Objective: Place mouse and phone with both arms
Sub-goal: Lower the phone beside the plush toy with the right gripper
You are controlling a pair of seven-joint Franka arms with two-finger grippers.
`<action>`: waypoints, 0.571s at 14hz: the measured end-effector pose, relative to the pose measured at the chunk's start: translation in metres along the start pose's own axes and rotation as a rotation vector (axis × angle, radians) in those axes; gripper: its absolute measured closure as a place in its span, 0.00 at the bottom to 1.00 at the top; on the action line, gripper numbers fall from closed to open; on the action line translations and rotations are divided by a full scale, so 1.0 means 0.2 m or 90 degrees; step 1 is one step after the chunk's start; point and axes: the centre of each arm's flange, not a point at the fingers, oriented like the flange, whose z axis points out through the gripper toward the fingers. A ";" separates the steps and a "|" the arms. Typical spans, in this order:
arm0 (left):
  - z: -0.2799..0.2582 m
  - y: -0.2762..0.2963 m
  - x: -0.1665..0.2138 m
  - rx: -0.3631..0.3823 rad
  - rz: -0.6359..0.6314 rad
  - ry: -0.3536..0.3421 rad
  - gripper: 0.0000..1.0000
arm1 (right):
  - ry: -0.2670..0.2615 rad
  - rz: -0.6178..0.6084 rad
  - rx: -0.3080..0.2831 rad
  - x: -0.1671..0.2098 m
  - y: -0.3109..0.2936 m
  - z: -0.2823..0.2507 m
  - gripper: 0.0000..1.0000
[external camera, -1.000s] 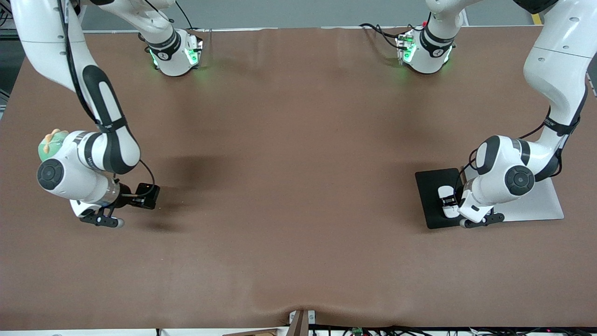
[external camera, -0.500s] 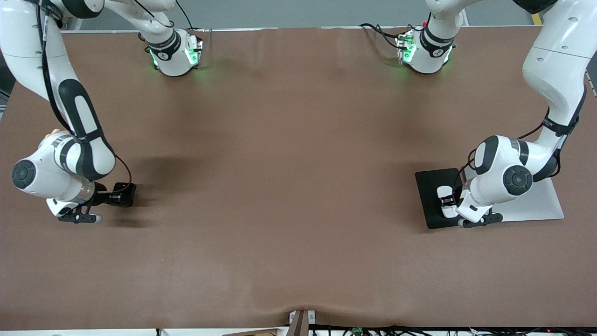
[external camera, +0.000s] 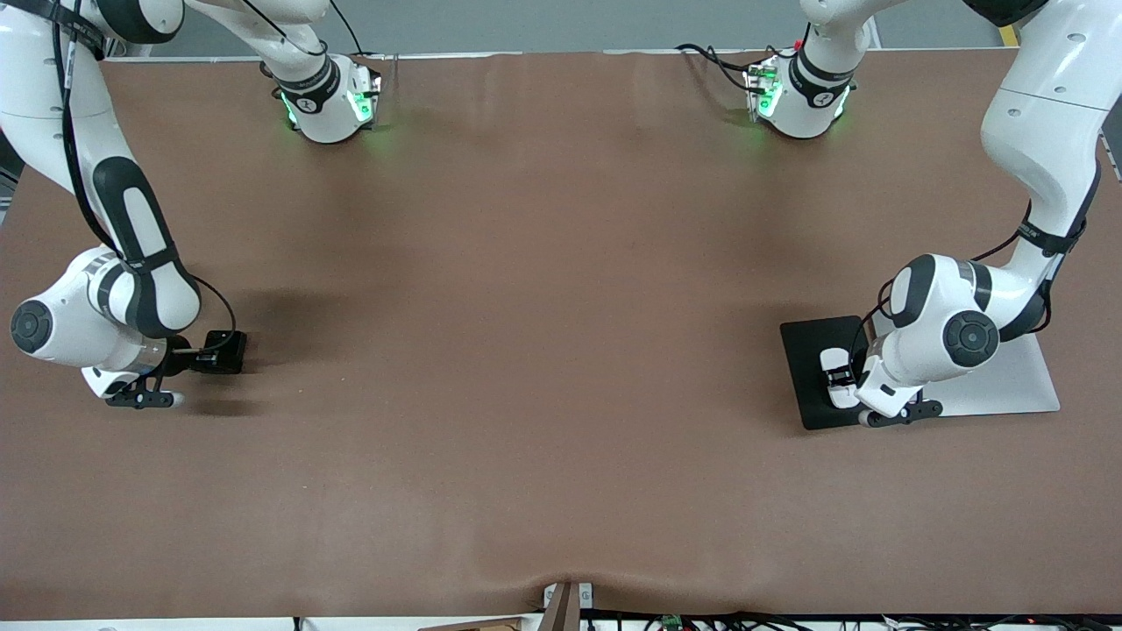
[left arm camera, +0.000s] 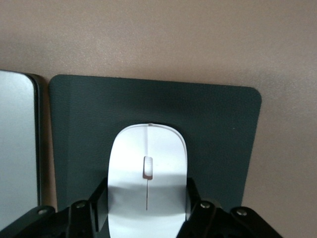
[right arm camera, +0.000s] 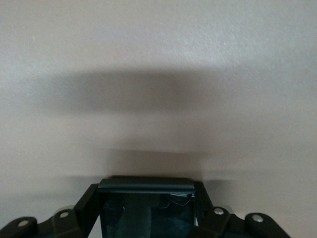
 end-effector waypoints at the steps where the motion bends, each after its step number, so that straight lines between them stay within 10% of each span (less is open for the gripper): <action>1: 0.00 0.00 0.00 0.000 0.000 0.000 0.37 | -0.003 0.002 0.002 0.00 0.01 0.00 0.20; 4: 0.00 0.00 0.00 0.001 0.002 0.000 0.37 | -0.012 -0.001 0.006 -0.02 -0.01 0.02 0.00; 8: 0.01 0.00 0.00 0.002 0.004 -0.001 0.37 | 0.039 -0.036 -0.001 0.08 -0.20 -0.20 0.00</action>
